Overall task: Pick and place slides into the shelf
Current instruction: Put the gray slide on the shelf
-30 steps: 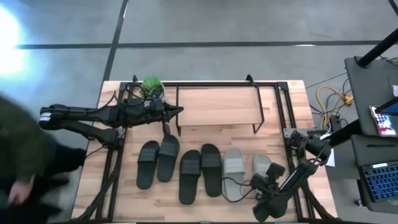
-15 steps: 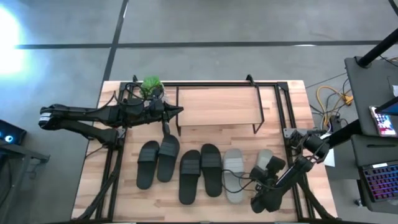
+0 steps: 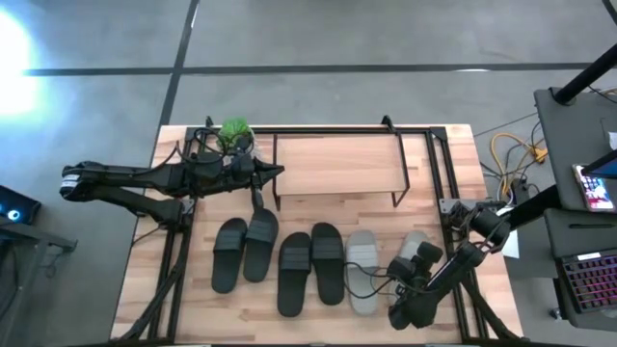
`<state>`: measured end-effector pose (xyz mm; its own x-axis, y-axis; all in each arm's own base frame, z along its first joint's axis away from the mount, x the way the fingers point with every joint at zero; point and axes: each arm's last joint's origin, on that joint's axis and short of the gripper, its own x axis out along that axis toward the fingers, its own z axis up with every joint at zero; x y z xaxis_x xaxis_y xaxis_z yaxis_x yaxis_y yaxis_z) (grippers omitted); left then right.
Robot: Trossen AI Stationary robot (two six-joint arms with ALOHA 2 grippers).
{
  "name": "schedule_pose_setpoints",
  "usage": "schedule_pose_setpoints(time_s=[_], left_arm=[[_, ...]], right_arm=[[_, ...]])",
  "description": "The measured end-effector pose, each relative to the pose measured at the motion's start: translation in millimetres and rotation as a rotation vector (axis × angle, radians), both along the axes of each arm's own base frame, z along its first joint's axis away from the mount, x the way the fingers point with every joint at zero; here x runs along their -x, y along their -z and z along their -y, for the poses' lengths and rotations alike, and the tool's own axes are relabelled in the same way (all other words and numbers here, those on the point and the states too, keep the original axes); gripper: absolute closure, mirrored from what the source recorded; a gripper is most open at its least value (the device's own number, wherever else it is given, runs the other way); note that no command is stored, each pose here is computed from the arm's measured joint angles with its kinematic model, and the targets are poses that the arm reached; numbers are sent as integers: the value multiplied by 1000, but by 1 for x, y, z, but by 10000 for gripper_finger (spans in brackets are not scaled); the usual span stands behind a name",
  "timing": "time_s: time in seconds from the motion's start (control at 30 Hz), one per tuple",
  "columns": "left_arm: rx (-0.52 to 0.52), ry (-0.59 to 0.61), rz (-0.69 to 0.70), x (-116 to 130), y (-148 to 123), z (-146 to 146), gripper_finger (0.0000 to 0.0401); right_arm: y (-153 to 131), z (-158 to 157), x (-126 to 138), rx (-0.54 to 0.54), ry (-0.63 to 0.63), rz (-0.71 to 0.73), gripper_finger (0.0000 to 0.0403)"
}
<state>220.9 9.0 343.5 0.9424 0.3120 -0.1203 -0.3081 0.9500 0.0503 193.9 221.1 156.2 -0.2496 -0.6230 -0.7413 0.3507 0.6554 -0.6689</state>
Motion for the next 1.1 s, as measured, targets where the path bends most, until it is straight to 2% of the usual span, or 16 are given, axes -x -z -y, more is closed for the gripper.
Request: schedule_pose_setpoints(time_s=[0.33,0.67,0.83,1.1], left_arm=[[0,0,-1,0,0,0,401],[-1,0,-1,0,0,0,401],[-4,0,-2,0,0,0,401],[-5,-1,1,0,-1,0,401]], right_arm=[[-4,3,-2,-14,17,13,393],[-42,19,-4,-99,46,138,394],[-69,34,-14,-99,-83,236,394],[-103,68,-40,1,-322,277,394]])
